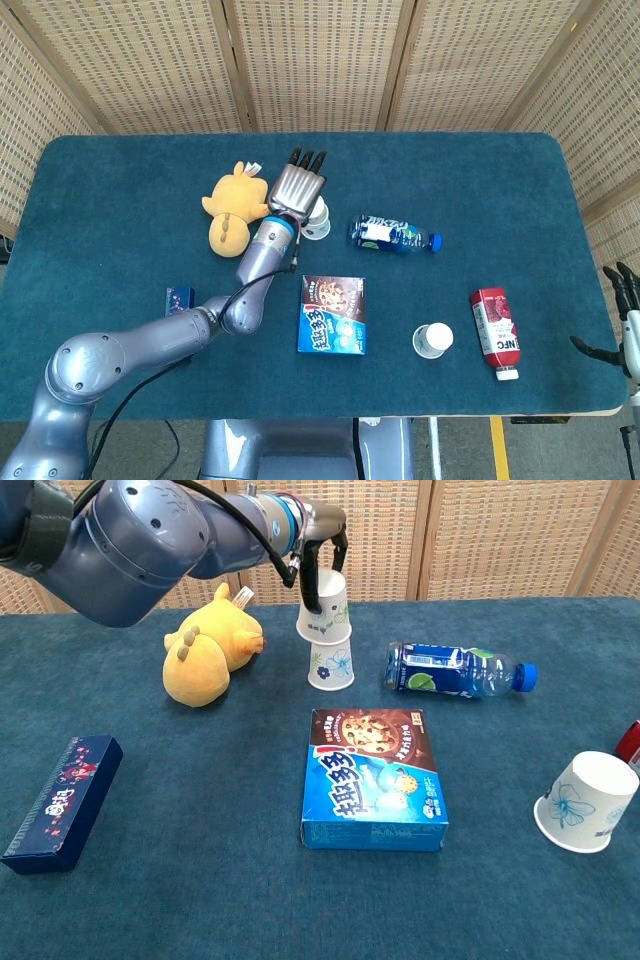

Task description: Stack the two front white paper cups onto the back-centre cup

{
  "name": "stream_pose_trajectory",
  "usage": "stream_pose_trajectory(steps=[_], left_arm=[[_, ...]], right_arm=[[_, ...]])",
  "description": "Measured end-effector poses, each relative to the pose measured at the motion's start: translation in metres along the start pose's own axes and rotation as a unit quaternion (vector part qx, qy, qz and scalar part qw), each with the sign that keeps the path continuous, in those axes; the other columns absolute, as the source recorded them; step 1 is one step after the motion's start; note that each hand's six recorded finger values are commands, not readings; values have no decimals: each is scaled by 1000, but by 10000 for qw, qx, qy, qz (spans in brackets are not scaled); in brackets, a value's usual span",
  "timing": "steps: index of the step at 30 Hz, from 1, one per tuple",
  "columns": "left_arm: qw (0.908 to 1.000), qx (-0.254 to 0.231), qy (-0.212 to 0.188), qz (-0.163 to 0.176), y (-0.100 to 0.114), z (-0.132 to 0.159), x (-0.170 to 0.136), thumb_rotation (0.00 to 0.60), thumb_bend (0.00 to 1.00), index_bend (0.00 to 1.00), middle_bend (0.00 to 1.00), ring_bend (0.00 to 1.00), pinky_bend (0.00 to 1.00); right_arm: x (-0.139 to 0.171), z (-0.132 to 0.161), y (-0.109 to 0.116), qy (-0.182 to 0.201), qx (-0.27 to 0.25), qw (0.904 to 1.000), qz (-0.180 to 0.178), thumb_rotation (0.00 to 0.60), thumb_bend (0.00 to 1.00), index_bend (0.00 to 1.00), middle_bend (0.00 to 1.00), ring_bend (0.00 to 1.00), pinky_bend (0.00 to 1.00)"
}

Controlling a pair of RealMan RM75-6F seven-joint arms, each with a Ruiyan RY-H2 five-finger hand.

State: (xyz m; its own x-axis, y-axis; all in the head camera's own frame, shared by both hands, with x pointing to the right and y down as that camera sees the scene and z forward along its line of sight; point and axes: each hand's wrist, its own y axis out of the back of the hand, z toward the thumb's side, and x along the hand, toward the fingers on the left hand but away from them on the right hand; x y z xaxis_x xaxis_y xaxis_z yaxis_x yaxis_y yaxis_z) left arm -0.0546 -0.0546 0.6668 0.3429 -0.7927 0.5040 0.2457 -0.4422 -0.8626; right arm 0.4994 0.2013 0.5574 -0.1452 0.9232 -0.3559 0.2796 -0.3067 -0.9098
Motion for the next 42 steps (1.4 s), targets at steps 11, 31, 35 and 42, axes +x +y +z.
stream_pose_trajectory(steps=[11, 31, 35, 42], left_arm=[[9998, -106, 106, -96, -13, 5, 11, 600, 116, 108, 0, 0, 0], [9954, -830, -227, 421, -17, -25, -68, 600, 123, 80, 0, 0, 0], [9925, -992, 16, 709, -17, -71, -122, 600, 123, 88, 0, 0, 0], [9882, -1075, 638, 886, -35, -152, -221, 600, 123, 95, 0, 0, 0]], right_arm=[[3, 2, 3, 64, -34, 10000, -6, 600, 7, 0, 0, 0, 0], [7, 10, -3, 119, 149, 9998, 82, 600, 9, 0, 0, 0, 0], [6, 15, -6, 162, 276, 9994, 91, 600, 10, 2, 0, 0, 0], [6, 24, -8, 262, 311, 9992, 47, 600, 11, 2, 0, 0, 0]])
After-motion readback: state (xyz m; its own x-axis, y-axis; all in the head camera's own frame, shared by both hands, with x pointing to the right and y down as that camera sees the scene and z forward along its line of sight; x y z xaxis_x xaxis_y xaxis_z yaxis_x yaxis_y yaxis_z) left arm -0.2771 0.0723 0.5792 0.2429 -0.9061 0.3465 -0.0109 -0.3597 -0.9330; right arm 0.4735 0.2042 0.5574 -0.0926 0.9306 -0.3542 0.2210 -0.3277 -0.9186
